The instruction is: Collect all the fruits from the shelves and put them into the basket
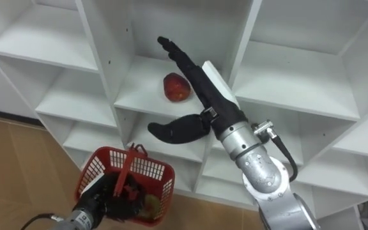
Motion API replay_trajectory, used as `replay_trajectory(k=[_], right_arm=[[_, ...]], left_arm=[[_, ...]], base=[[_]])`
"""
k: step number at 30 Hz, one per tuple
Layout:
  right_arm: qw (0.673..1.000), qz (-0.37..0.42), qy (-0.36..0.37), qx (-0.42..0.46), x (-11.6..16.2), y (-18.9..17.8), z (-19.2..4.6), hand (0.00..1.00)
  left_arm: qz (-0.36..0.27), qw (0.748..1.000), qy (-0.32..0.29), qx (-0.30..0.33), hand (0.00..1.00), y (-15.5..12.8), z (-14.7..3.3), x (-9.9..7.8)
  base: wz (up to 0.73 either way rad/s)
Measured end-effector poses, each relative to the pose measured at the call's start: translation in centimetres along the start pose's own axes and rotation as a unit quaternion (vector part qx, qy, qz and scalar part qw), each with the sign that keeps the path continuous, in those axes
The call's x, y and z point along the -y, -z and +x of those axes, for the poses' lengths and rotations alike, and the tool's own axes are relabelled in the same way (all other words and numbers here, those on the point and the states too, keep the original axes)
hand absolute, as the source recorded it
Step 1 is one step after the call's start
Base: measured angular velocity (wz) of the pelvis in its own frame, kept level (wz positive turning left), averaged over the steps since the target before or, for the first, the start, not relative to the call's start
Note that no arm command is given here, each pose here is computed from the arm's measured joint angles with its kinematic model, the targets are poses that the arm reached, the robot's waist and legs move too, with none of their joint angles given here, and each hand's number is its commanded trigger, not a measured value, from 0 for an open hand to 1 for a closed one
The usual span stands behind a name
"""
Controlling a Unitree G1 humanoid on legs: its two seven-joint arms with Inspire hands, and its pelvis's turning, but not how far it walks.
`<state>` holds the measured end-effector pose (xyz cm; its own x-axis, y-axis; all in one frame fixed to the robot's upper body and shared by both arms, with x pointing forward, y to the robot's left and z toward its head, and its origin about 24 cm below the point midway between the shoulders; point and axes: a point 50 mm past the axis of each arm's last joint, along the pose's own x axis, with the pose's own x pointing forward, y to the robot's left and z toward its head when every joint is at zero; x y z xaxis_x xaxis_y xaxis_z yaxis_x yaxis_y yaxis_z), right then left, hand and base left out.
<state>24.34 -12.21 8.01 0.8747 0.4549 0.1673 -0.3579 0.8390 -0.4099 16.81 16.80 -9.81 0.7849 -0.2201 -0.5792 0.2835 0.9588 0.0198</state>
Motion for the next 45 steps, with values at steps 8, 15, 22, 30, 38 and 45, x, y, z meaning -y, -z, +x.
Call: replay_trajectory(k=[8, 15, 22, 30, 38, 45], right_arm=[[1.0, -0.012, 0.004, -0.002, 0.9, 0.5, 1.9, 0.0], [1.0, -0.007, 0.019, -0.016, 0.8, 1.2, 2.3, 0.0], [0.998, -0.019, 0.055, -0.026, 1.6, 1.7, 3.4, 0.0], [0.994, -0.029, 0.098, -0.036, 2.3, 2.4, 3.8, 0.0], [0.984, -0.059, 0.155, -0.059, 3.6, 3.7, 4.9, 0.0], [0.972, -0.074, 0.214, -0.071, 4.6, 4.3, 5.3, 0.0]], left_arm=[[-0.003, 1.0, 0.0, 0.001, 1.0, -0.1, 0.1, 0.1], [-0.005, 1.0, 0.001, 0.006, 1.0, -0.4, 0.3, 0.1], [-0.001, 1.0, 0.001, 0.008, 1.0, -0.5, 0.4, 0.1], [-0.001, 1.0, 0.006, 0.016, 1.0, -1.1, 0.7, 0.2], [-0.001, 1.0, 0.01, 0.021, 1.0, -1.5, 1.1, 0.4], [-0.003, 1.0, 0.012, 0.015, 1.0, -1.6, 1.3, 0.6]], base=[[0.06], [0.14], [0.07], [0.07], [0.05], [0.1]])
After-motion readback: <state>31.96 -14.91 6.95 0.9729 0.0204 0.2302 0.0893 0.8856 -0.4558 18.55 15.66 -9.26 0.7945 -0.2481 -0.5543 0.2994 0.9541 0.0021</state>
